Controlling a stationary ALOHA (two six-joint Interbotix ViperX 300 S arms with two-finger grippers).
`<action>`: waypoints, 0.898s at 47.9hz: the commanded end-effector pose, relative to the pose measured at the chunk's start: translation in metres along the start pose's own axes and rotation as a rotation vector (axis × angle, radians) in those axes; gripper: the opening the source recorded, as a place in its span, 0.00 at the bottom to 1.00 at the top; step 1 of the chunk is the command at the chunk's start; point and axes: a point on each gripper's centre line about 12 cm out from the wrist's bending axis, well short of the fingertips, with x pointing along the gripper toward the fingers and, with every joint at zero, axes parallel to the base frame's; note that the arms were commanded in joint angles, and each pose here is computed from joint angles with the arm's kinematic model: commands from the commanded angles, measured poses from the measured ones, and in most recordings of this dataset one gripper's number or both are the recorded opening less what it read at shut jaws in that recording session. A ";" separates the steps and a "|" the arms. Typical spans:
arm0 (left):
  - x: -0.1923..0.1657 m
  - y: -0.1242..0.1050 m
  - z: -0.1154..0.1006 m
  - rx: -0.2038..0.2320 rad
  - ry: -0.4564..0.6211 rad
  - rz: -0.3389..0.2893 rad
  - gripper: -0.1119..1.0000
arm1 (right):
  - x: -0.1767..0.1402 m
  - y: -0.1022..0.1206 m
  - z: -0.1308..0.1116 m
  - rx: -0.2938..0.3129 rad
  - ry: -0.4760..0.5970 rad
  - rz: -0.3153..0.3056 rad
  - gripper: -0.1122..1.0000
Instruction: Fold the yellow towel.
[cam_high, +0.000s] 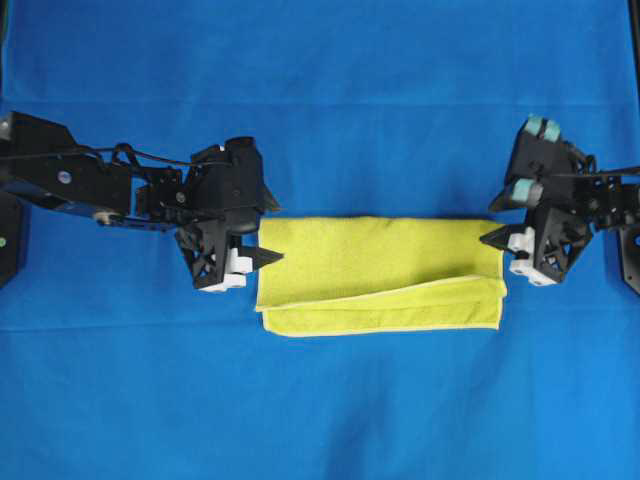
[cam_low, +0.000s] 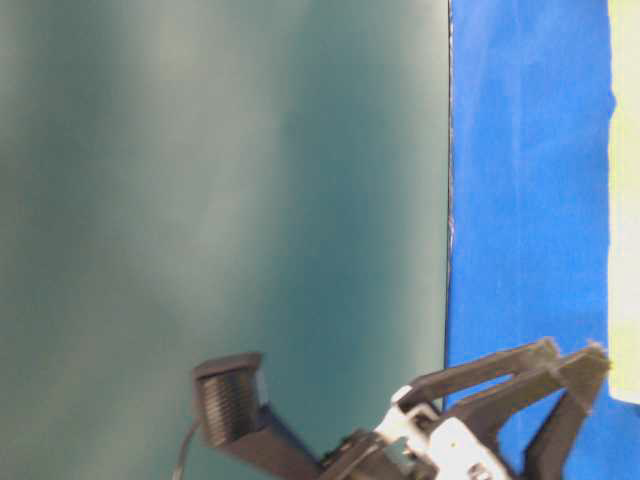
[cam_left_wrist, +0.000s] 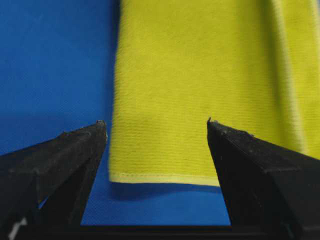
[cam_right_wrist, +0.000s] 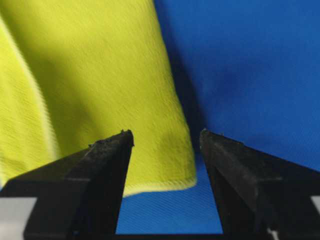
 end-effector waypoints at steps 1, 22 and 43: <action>0.005 0.004 0.008 -0.003 -0.020 0.007 0.79 | 0.007 -0.005 0.001 0.013 0.012 -0.016 0.64; 0.029 0.020 -0.012 -0.036 0.059 0.038 0.75 | 0.023 -0.014 -0.009 0.038 0.051 -0.035 0.63; 0.029 0.017 -0.019 -0.028 0.141 0.034 0.29 | 0.023 -0.014 -0.010 0.033 0.054 -0.035 0.15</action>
